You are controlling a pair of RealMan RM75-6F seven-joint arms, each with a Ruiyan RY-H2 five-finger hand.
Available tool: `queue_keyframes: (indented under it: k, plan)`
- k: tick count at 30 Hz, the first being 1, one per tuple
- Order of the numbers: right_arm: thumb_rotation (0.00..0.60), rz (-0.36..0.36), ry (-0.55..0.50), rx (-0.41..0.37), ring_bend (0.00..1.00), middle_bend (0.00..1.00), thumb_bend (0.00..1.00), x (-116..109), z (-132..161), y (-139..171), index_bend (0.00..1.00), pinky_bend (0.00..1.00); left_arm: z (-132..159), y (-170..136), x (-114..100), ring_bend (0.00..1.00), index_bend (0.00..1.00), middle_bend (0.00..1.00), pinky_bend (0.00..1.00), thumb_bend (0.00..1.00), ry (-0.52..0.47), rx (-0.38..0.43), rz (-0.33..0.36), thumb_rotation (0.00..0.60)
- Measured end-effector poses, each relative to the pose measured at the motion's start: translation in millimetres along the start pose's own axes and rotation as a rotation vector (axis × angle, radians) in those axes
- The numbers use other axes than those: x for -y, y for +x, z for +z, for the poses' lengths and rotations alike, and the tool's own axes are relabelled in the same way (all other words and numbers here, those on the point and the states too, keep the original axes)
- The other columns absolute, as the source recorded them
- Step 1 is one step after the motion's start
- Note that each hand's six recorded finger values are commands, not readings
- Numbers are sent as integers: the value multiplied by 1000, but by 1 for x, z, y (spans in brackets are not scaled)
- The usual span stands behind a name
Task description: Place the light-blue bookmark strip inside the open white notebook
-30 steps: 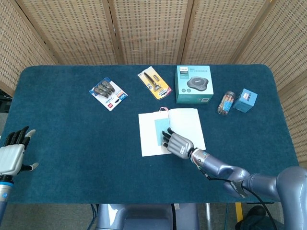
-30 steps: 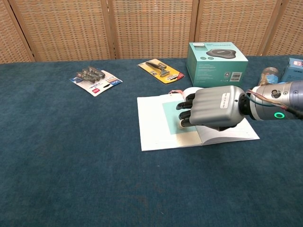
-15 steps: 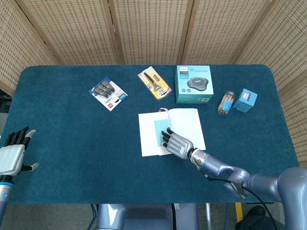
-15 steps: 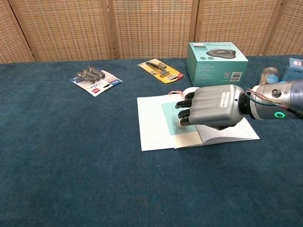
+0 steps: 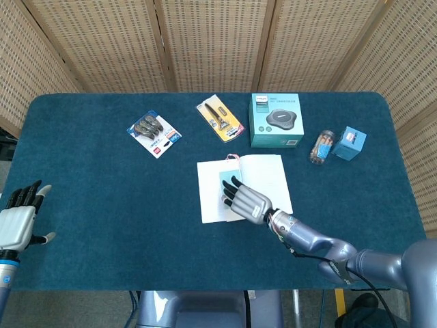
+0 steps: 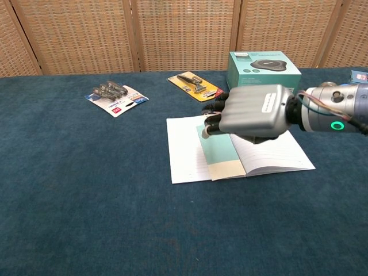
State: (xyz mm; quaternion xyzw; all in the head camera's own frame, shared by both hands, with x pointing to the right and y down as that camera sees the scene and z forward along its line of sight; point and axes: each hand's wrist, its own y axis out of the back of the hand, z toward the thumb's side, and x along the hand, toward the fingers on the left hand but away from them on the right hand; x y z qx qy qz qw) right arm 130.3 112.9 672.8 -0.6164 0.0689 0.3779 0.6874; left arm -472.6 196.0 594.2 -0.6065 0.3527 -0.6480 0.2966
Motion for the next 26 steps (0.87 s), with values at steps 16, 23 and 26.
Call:
queue_keyframes:
  k: [16,23,26]
  plan:
    - [600,-228,-445,606,0,0,0,32,-107,175,0,116,-2,-20,-15,0,0,0,0,0,-33,32,90,600]
    - [600,-176,-659,849,0,0,0,101,-95,272,0,32,-7,-33,-15,0,0,0,0,0,-59,-7,137,600]
    - [600,-188,-707,926,0,0,0,113,-81,300,0,14,-7,-35,-14,0,0,0,0,0,-51,-14,150,600]
